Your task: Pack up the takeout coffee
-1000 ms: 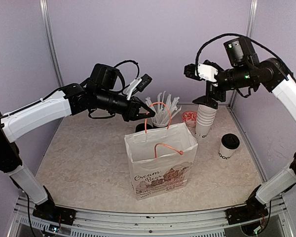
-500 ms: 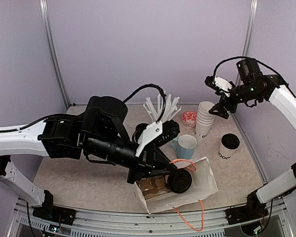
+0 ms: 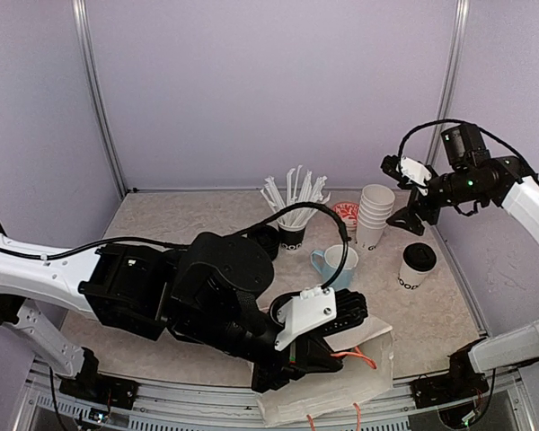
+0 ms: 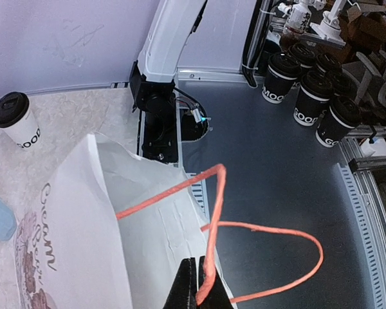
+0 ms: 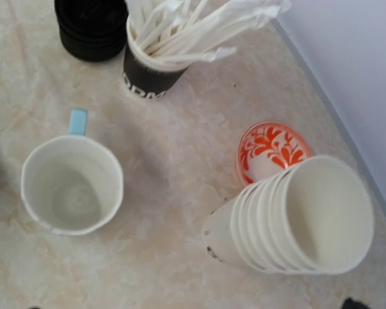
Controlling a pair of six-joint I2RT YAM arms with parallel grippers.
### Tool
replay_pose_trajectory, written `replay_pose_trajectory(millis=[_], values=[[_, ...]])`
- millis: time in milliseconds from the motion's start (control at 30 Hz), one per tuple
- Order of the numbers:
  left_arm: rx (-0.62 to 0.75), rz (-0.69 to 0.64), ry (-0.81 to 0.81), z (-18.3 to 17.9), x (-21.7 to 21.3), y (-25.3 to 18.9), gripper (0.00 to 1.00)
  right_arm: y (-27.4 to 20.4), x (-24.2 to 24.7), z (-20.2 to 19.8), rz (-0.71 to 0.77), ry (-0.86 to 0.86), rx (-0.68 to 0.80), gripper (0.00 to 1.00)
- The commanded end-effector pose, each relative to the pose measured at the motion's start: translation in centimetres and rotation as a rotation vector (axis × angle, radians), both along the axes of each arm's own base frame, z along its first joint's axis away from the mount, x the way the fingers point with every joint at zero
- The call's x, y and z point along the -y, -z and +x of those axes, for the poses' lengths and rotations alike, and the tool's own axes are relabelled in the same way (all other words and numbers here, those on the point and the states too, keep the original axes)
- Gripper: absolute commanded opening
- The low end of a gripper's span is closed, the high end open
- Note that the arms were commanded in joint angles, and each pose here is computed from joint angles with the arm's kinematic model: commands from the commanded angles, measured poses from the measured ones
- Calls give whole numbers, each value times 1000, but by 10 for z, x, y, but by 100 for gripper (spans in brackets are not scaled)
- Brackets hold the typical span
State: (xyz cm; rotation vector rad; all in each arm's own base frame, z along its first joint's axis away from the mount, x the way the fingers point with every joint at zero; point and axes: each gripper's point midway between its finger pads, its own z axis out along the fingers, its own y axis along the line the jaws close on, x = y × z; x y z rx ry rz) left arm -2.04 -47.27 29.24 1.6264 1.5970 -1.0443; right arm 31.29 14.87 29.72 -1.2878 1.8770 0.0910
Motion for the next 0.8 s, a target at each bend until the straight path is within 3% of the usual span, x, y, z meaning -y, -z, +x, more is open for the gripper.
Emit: replay_pose_trajectory(millis=[0,167,367,567,767], values=[[-4,-8,-11,0,2,-12,0,4,8,-8,-1,20,13,100],[16,8,-34,9,2,-10,0,6,16,-12,-7,41,8,100],[11,0,-128,55,-7,-19,0,11,25,-10,-30,74,-6,99],[36,12,-370,142,-31,-32,0,33,52,6,-65,201,-87,96],[-55,48,-511,211,-52,-29,0,69,90,30,25,376,-268,88]])
